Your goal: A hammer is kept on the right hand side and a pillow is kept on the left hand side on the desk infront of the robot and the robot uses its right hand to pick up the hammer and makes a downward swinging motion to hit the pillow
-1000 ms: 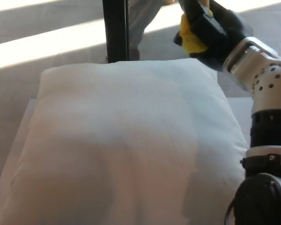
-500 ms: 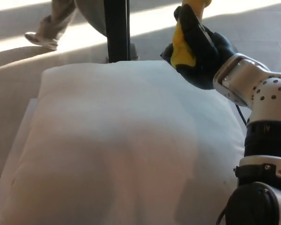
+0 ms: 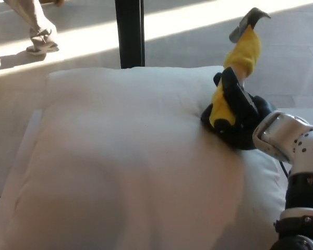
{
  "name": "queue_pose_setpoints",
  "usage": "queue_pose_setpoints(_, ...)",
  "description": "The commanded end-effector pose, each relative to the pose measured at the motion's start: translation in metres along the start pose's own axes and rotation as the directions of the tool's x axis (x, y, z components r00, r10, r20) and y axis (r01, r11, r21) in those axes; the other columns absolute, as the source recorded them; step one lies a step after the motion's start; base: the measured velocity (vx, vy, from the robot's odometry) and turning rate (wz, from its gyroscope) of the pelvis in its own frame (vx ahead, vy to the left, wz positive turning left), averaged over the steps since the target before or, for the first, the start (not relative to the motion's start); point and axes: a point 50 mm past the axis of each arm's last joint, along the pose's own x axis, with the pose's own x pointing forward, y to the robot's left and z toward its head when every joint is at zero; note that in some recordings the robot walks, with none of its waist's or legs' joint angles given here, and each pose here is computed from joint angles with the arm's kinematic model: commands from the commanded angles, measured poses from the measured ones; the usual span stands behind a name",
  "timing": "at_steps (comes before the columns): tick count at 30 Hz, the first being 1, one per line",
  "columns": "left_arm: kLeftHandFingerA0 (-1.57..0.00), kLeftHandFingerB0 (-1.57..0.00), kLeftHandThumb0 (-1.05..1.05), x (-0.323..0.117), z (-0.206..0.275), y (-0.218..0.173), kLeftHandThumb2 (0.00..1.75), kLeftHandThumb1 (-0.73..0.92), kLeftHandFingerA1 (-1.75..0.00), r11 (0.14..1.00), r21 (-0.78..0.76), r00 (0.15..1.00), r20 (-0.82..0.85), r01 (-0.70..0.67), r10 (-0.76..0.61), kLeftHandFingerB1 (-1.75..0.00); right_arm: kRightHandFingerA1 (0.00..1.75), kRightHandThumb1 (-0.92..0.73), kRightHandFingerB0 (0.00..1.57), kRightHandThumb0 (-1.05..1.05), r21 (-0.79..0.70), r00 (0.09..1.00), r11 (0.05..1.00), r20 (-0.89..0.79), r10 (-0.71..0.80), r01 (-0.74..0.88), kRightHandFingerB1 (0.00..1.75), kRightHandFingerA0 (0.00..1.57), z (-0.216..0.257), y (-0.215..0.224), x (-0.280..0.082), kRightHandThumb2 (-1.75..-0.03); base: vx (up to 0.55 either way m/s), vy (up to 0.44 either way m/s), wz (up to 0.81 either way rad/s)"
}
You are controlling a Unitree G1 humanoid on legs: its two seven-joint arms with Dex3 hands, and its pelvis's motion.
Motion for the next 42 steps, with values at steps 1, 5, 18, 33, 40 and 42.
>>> queue_pose_setpoints(1, -0.73, -0.59, -0.57, -0.001, 0.016, 0.012, 0.60, 0.67, -0.57, 0.999, 0.046, 0.998, 0.067, -0.001, -0.002, -0.51, 1.55, -0.75, 1.06, -0.66, 0.150, 0.891, 0.983, -0.454, -0.027, 0.107, 1.39, 1.36, -0.180, 0.004, -0.006, -1.12, 0.00, 0.000, 0.00)
queue_pose_setpoints(5, -0.72, -0.60, -0.56, 0.001, 0.021, 0.011, 0.60, 0.67, -0.56, 0.999, 0.052, 0.998, 0.059, -0.013, 0.010, -0.52, 1.75, -0.92, 0.75, -0.44, 0.107, 0.828, 0.988, -0.560, -0.031, 0.109, 1.62, 1.11, -0.209, -0.005, -0.016, -0.76, 0.00, 0.000, 0.00)
queue_pose_setpoints(18, -0.75, -0.62, -0.55, 0.004, 0.041, 0.009, 0.60, 0.65, -0.59, 0.999, 0.051, 0.995, 0.103, -0.011, 0.005, -0.53, 1.75, -0.84, 0.80, -0.43, -0.033, 0.789, 0.993, -0.605, -0.110, 0.113, 1.53, 1.13, -0.226, -0.021, -0.021, -0.85, 0.00, 0.000, 0.00)
queue_pose_setpoints(33, -0.77, -0.63, -0.57, 0.004, 0.038, 0.008, 0.59, 0.63, -0.57, 1.000, 0.010, 0.996, 0.088, -0.016, 0.015, -0.52, 1.75, -0.89, 0.81, -0.51, -0.070, 0.830, 0.993, -0.546, -0.114, 0.090, 1.59, 1.14, -0.208, -0.015, -0.016, -0.79, 0.00, 0.000, 0.00)
queue_pose_setpoints(40, -0.77, -0.64, -0.58, 0.003, 0.031, 0.009, 0.60, 0.65, -0.57, 0.999, 0.033, 0.997, 0.073, -0.017, 0.014, -0.52, 1.75, -0.91, 0.72, -0.49, -0.033, 0.870, 0.991, -0.475, -0.130, 0.130, 1.67, 1.11, -0.179, -0.007, -0.012, -0.72, 0.00, 0.000, 0.00)
queue_pose_setpoints(42, -0.76, -0.63, -0.58, 0.002, 0.029, 0.011, 0.60, 0.65, -0.56, 0.999, 0.038, 0.998, 0.063, -0.016, 0.013, -0.51, 1.75, -0.90, 0.78, -0.50, -0.049, 0.895, 0.996, -0.436, -0.093, 0.079, 1.71, 1.11, -0.167, -0.004, -0.011, -0.73, 0.00, 0.000, 0.00)
